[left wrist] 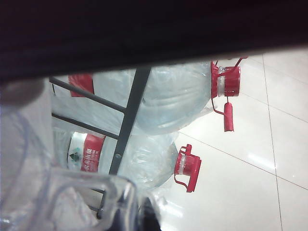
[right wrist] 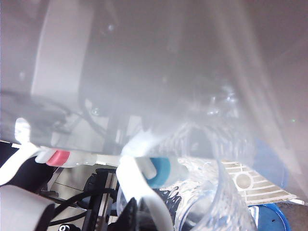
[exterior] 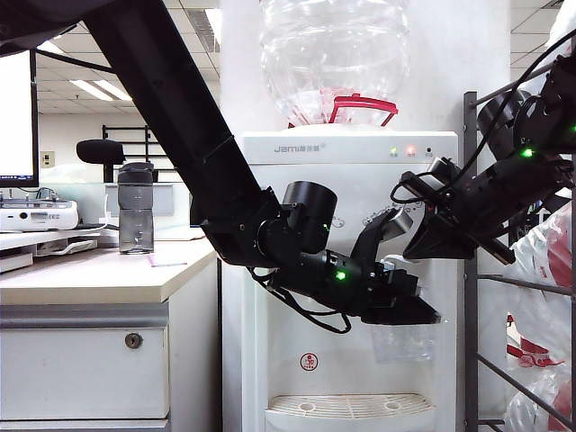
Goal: Pick up the plastic mug from the left desk, go to the cold water outlet of the water dispenser, press the vertical switch to get some water, then put the mug back on the desk.
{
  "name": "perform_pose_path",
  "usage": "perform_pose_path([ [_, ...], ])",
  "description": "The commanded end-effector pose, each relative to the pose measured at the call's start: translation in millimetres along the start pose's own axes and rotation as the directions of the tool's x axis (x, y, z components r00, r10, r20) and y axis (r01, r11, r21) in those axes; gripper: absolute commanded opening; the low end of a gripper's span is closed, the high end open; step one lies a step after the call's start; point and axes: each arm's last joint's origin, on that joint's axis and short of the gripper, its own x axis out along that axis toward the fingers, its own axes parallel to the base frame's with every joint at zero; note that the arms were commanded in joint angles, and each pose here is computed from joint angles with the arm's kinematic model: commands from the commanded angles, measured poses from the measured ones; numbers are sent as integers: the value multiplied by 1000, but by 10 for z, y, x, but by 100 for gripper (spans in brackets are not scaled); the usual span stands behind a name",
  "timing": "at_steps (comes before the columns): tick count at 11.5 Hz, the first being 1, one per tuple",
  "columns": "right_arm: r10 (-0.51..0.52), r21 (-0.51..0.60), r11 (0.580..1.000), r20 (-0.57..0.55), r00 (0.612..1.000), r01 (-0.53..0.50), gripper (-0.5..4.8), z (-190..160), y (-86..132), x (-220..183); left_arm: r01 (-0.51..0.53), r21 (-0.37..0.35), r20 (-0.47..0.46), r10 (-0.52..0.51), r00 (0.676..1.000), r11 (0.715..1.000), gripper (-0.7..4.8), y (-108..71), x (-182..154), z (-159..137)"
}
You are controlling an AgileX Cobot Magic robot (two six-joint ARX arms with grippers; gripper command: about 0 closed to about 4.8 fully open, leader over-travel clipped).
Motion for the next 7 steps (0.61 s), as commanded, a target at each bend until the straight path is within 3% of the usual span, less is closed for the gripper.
perform_pose_path([
  [1, -70, 31, 997, -58, 996, 72, -5, -109, -69, 28, 3, 33, 33, -4, 999, 999, -6, -11, -9, 87],
  [7, -83, 41, 995, -79, 993, 86, -5, -141, -93, 43, 3, 33, 32, -4, 999, 999, -6, -11, -9, 87],
])
